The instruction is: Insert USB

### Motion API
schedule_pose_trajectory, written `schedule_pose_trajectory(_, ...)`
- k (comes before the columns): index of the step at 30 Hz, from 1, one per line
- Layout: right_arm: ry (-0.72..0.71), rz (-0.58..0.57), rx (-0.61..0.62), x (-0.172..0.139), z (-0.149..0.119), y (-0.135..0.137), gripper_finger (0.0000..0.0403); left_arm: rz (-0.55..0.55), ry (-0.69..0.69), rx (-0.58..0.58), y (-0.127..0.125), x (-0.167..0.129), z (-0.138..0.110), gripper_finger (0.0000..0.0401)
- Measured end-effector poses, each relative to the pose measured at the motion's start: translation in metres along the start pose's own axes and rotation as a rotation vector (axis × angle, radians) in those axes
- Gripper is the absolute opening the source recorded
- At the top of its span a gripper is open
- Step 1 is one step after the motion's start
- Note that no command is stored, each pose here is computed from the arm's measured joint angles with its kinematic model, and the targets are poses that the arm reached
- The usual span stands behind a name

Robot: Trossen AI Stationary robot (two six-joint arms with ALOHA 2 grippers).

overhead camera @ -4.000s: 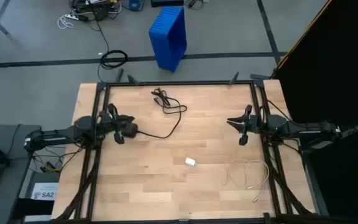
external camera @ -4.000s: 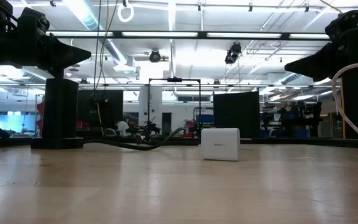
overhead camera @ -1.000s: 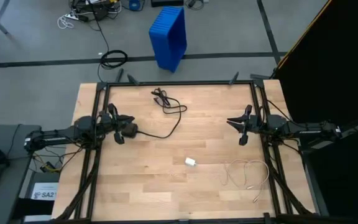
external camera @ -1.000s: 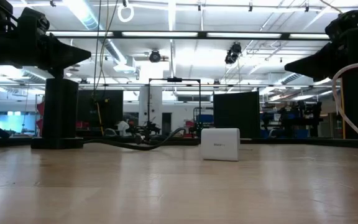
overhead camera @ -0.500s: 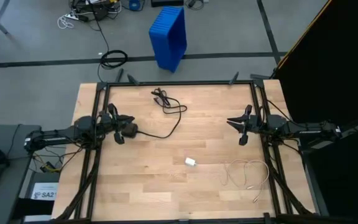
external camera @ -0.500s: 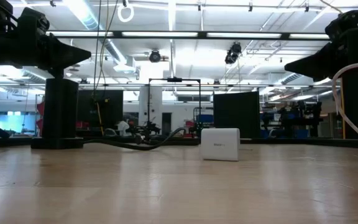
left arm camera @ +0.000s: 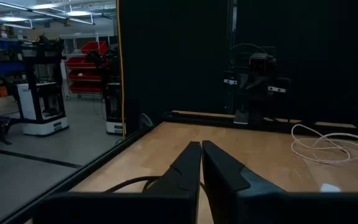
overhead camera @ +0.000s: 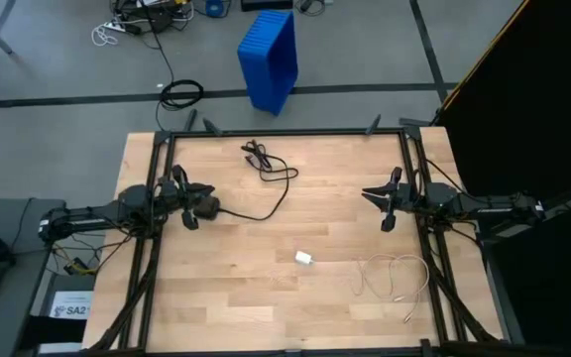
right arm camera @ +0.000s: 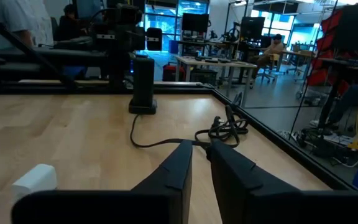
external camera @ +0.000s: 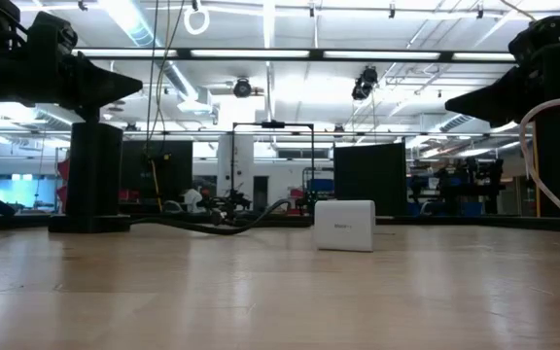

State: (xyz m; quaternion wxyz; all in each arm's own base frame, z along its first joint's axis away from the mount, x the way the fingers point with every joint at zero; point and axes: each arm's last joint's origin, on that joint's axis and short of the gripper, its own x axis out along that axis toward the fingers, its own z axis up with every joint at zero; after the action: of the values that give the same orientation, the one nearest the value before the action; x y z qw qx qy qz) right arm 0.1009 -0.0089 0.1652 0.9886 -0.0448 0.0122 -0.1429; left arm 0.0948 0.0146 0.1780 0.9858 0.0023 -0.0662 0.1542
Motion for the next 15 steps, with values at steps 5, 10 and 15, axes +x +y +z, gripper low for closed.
schedule_pose_trajectory(5,0.000,0.000,0.000,0.0000,0.0000,0.0000,0.0033,0.000,-0.001,0.000,0.0000,0.0000,0.0001,0.0001)
schedule_pose_trajectory(10,0.000,0.000,0.000,0.0000,0.0000,0.0000,0.0026,0.000,0.000,0.000,0.0000,0.0000,0.0001,0.0001)
schedule_pose_trajectory(15,0.000,0.000,0.000,0.0000,0.0000,0.0000,0.0026,0.000,0.000,0.000,0.0000,0.0000,0.0000,0.0001)
